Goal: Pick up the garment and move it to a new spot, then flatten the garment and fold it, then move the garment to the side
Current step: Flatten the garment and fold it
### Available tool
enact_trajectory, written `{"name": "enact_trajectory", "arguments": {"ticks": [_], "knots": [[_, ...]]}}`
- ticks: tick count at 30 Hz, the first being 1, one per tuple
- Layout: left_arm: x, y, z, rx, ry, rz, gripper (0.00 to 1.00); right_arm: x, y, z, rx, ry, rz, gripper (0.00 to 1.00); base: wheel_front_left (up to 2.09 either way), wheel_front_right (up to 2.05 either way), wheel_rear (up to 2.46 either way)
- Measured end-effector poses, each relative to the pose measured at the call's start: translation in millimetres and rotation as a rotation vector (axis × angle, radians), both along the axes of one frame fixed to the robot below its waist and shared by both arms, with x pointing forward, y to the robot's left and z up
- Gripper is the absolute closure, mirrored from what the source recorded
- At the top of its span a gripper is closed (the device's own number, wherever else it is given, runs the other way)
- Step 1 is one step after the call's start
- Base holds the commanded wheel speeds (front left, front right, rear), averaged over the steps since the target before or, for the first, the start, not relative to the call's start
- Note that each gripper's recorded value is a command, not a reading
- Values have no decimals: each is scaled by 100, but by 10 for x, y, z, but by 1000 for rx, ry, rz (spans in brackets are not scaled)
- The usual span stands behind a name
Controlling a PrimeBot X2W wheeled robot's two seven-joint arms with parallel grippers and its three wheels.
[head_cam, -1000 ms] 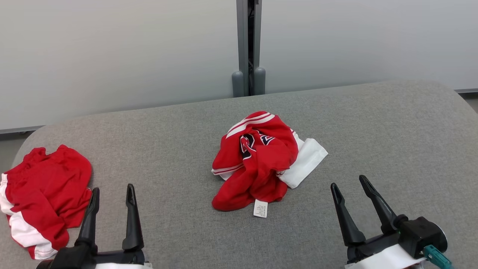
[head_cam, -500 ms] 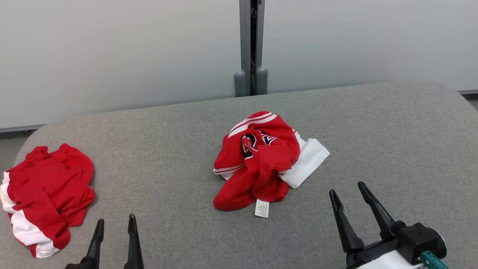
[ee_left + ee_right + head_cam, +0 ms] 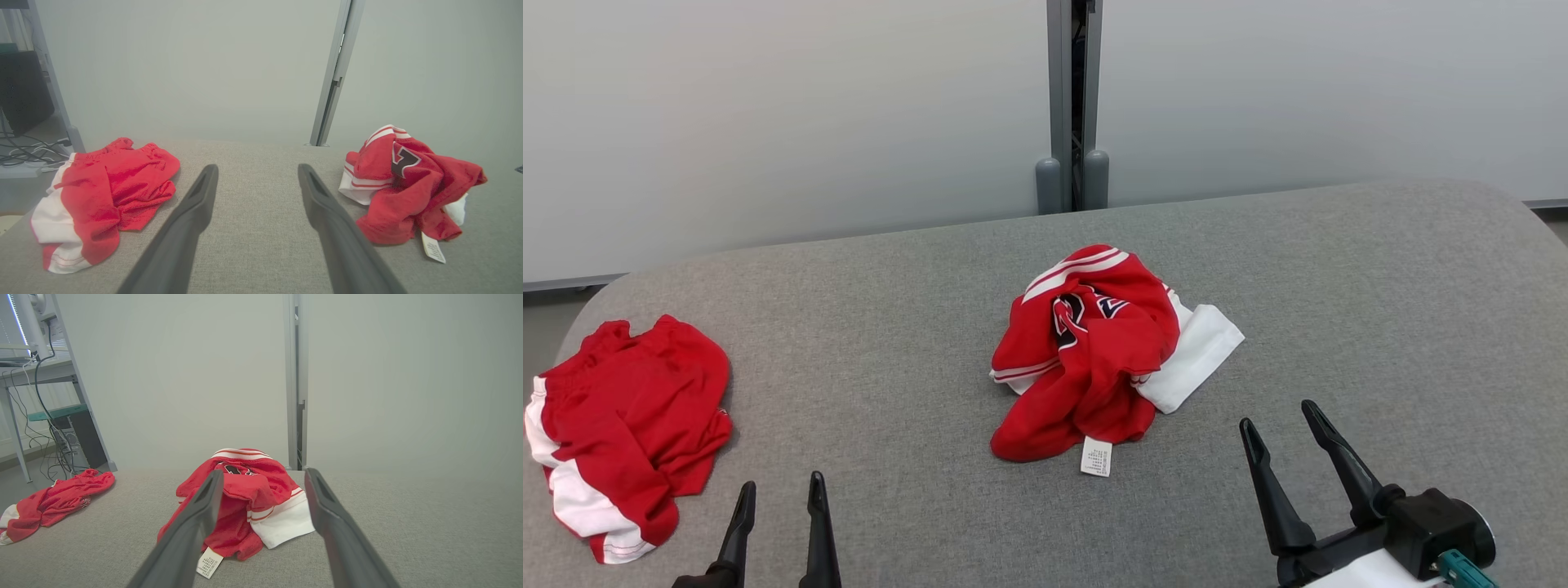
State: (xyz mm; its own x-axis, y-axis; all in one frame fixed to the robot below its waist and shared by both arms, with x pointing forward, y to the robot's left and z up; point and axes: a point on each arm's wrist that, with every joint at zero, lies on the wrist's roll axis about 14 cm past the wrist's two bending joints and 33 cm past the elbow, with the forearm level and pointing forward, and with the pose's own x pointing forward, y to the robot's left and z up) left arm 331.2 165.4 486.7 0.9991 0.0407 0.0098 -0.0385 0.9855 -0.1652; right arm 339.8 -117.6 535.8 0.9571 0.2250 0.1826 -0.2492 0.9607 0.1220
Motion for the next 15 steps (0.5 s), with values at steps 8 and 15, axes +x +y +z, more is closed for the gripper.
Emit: {"name": "enact_trajectory", "arguments": {"ticks": [8,15], "knots": [[1,-63,-64,-1,20,-25,0,10,14,-27,0,9,4,0,0,0,0],[144,-388,-164,-11,44,-162,0,57,14,-33,-1,12,4,0,0,0,0]]}}
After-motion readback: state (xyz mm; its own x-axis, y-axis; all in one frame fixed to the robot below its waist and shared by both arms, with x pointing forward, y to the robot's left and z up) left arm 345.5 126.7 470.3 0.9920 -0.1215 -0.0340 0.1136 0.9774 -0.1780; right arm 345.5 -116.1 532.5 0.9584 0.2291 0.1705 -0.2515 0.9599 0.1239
